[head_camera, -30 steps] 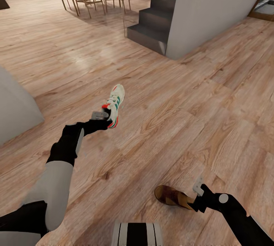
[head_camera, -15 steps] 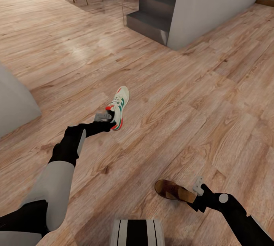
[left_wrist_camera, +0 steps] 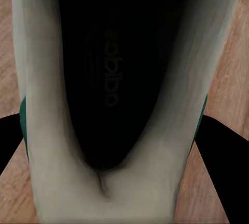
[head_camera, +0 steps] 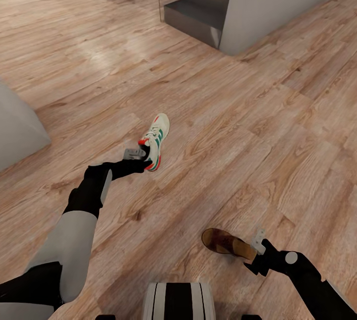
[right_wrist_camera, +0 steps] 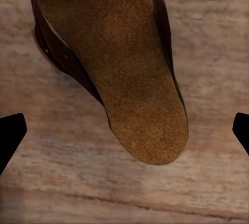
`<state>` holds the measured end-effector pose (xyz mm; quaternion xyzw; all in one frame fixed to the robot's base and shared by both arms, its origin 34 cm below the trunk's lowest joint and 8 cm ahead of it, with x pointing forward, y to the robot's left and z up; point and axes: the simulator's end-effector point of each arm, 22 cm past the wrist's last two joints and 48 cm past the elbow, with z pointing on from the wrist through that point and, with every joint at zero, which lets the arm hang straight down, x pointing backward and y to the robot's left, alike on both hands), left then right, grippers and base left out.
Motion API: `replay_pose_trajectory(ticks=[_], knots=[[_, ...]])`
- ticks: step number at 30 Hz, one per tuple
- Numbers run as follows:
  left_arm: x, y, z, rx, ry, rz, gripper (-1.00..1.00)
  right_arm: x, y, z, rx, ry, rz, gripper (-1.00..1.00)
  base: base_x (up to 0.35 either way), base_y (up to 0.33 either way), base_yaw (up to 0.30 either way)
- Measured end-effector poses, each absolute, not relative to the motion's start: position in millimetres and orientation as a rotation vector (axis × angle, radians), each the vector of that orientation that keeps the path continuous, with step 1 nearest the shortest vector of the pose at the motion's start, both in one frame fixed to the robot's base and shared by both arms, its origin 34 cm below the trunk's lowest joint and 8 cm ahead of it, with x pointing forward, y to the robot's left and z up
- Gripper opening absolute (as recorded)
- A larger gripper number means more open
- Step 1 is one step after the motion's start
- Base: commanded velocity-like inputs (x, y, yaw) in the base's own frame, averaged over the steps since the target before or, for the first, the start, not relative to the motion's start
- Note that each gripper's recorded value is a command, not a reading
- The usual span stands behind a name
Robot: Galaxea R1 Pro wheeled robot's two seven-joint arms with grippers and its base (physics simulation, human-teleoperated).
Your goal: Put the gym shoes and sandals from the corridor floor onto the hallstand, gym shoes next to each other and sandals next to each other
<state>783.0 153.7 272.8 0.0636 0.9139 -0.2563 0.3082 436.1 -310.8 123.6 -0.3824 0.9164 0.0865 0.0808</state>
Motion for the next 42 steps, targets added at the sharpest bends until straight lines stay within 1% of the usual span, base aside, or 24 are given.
replay_pose_trajectory(ticks=[10,21,35,42], knots=[[776.7,153.1,256.3,0.162,2.438,-0.687,-1.0,428.7,-312.2,115.4,-1.147,2.758,0.264,1.0,0.0,0.0,0.0],[776.5,154.1,255.7,0.163,2.438,-0.683,-1.0,451.6,-331.1,113.6,-1.117,2.72,0.062,1.0,0.0,0.0,0.0],[770.4,154.5,239.5,0.158,2.461,-0.686,-1.0,448.2,-330.7,106.2,-1.117,2.727,0.057,1.0,0.0,0.0,0.004],[762.1,154.3,217.8,0.146,2.49,-0.696,-1.0,441.6,-329.6,96.9,-1.126,2.741,0.068,1.0,0.0,0.0,0.112]])
